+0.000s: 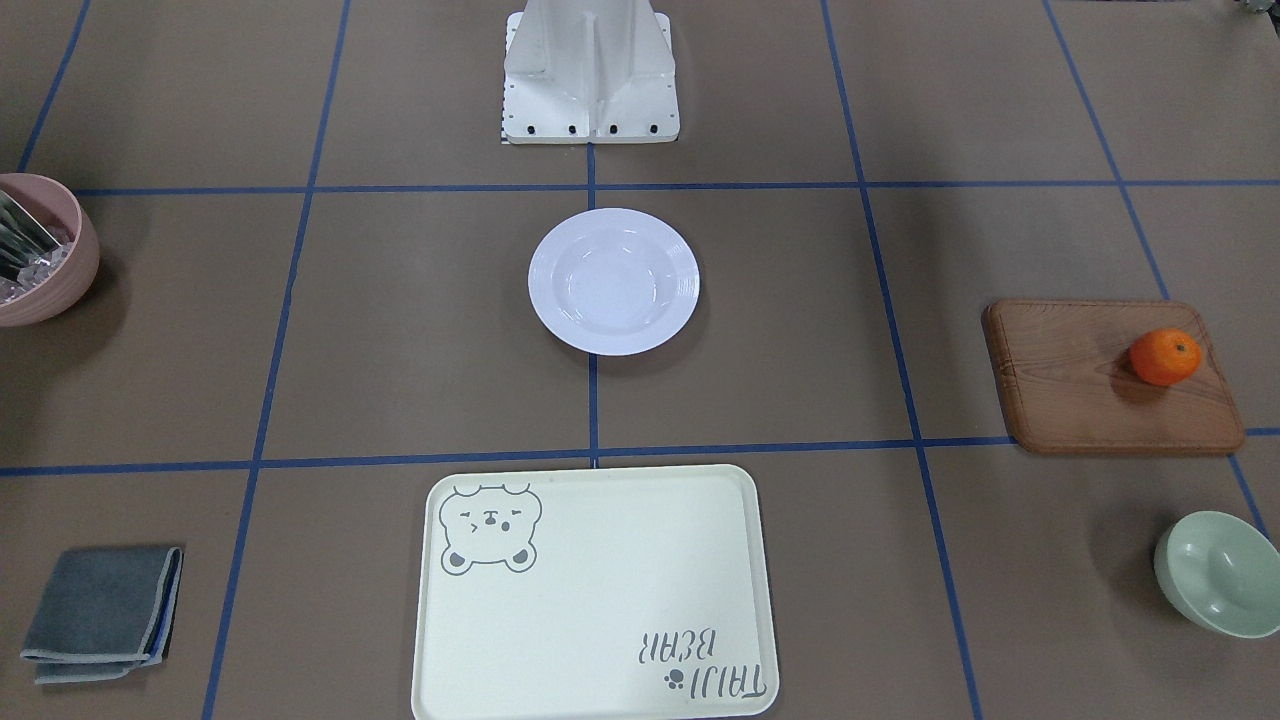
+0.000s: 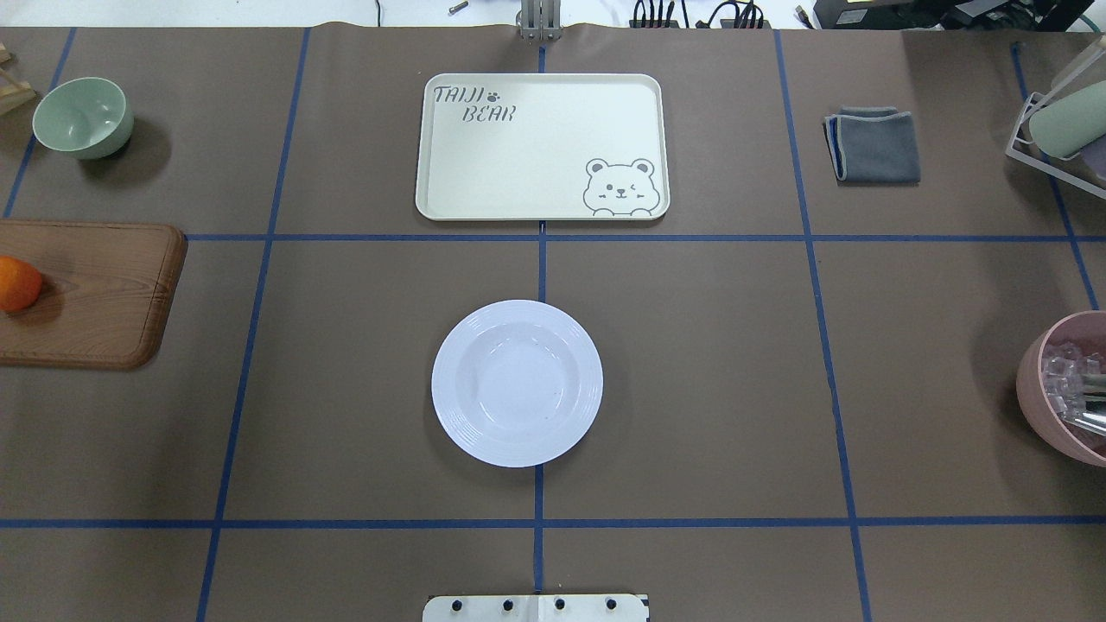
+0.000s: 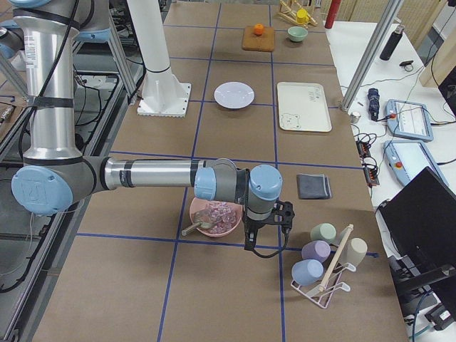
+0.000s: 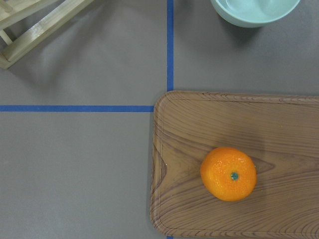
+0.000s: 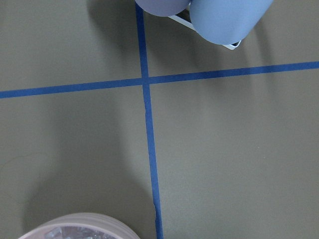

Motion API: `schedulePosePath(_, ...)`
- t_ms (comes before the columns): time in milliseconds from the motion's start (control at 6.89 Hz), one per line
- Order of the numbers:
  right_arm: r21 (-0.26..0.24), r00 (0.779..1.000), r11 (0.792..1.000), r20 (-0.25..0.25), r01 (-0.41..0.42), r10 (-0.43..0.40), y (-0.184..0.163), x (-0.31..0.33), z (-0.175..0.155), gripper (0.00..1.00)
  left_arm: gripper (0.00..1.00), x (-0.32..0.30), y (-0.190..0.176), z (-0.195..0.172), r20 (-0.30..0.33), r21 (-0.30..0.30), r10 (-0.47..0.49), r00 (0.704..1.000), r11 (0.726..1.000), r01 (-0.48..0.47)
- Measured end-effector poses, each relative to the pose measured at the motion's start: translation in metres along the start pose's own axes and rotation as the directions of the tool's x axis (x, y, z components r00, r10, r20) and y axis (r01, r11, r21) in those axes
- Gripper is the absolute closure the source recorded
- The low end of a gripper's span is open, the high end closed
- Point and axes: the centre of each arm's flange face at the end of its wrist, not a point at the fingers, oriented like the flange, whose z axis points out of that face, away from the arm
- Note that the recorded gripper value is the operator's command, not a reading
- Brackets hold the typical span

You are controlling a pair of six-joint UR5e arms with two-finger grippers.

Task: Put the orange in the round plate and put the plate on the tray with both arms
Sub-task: 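Lower the left gripper onto the orange on the wooden board and grasp it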

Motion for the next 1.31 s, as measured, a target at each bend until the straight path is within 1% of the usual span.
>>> schedulePosePath(580, -0.004, 1.000, 1.000, -0.002, -0.002, 0.002, -0.001, 0.002, 0.002, 0.00, 0.02, -0.003, 0.003, 0.003, -0.001, -0.004, 0.000, 1.000, 1.000, 0.000)
schedulePosePath(870, 0.011, 1.000, 1.000, 0.000, 0.015, -0.015, -0.004, -0.007, -0.005, 0.00, 0.02, 0.008, -0.002, 0.003, -0.008, 0.000, 0.016, 1.000, 1.000, -0.016)
schedulePosePath(1015, 0.021, 0.999, 0.999, 0.000, 0.037, -0.037, -0.009, -0.018, -0.010, 0.00, 0.02, 0.026, -0.011, 0.008, -0.012, -0.005, -0.002, 1.000, 1.000, 0.002)
schedulePosePath(1160, 0.032, 0.998, 0.997, 0.001, 0.066, -0.066, -0.016, -0.032, -0.016, 0.00, 0.02, 0.058, -0.026, 0.017, -0.019, -0.017, -0.023, 1.000, 1.000, 0.023)
schedulePosePath(1305, 0.036, 0.997, 0.996, 0.001, 0.081, -0.081, -0.022, -0.041, -0.018, 0.00, 0.02, 0.089, -0.035, 0.035, -0.017, -0.033, -0.003, 1.000, 0.999, 0.003)
